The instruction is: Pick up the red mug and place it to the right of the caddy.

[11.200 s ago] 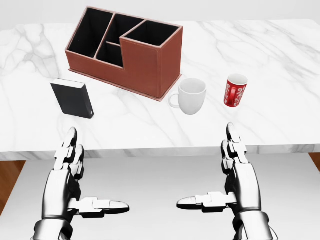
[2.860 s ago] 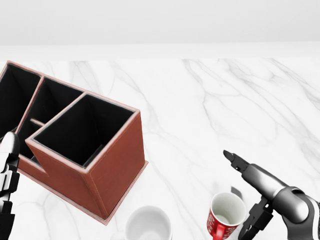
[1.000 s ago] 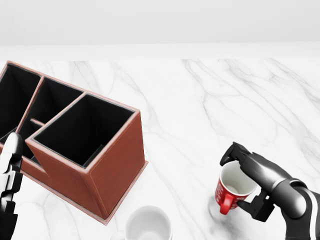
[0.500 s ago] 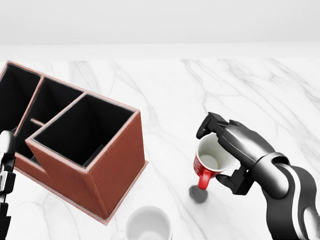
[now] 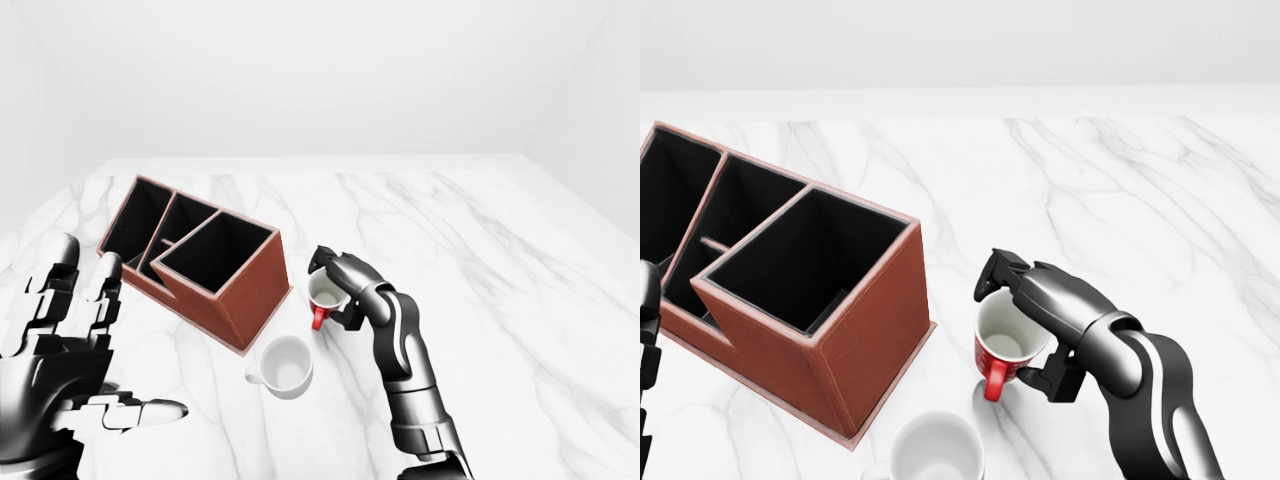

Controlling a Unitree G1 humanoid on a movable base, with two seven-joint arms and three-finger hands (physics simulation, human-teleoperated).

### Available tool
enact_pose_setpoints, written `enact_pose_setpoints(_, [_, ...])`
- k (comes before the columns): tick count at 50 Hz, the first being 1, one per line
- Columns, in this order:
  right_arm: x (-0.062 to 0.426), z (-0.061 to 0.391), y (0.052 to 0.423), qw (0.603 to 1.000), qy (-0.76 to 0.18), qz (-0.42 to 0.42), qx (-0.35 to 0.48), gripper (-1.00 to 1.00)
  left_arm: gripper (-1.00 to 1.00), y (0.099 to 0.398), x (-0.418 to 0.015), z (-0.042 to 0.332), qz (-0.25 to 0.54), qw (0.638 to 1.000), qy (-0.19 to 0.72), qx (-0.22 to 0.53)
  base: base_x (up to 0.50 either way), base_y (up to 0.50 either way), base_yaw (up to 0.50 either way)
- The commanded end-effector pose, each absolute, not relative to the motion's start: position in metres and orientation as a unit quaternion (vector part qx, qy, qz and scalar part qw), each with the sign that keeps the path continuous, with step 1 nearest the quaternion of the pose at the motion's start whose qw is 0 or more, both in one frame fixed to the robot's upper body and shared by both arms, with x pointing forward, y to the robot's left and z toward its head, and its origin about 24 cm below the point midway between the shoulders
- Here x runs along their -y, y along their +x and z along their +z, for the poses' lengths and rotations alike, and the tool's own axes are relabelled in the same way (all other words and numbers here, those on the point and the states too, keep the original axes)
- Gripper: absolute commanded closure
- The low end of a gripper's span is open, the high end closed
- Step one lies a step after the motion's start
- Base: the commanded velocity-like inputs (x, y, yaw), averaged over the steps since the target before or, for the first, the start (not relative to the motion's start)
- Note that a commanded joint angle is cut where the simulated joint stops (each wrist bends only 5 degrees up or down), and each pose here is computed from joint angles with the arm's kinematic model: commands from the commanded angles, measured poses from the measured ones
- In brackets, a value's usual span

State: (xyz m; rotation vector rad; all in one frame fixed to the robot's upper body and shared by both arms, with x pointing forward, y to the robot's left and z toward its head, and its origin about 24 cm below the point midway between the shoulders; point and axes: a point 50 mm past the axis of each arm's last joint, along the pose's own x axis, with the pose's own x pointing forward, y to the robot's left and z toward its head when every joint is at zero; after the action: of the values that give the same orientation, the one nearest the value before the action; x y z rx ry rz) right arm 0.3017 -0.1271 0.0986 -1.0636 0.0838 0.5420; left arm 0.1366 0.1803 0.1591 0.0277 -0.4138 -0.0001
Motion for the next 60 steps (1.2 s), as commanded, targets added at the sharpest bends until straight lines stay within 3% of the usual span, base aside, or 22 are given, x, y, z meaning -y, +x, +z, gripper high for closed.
enact_pose_setpoints(1, [0.116,0.091,0.307,0.82,-0.5,0.273,-0.052,1.0,-1.0,0.136,-0.182,0.161,0.002,0.977,0.015,0.212,0.0,0.0,0.0])
enact_pose_setpoints(9, [0.11,0.104,0.325,0.828,-0.484,0.281,-0.039,1.0,-1.0,0.136,-0.182,0.161,0.002,0.977,0.015,0.212,0.0,0.0,0.0])
enact_pose_setpoints(22, [0.104,0.086,0.33,0.831,-0.455,0.312,-0.069,1.0,-1.0,0.136,-0.183,0.161,0.003,0.977,0.015,0.214,0.0,0.0,0.0])
enact_pose_setpoints(60, [0.11,0.072,0.345,0.851,-0.443,0.267,-0.085,1.0,-1.0,0.131,-0.183,0.166,0.0,0.975,0.017,0.222,0.0,0.0,0.0])
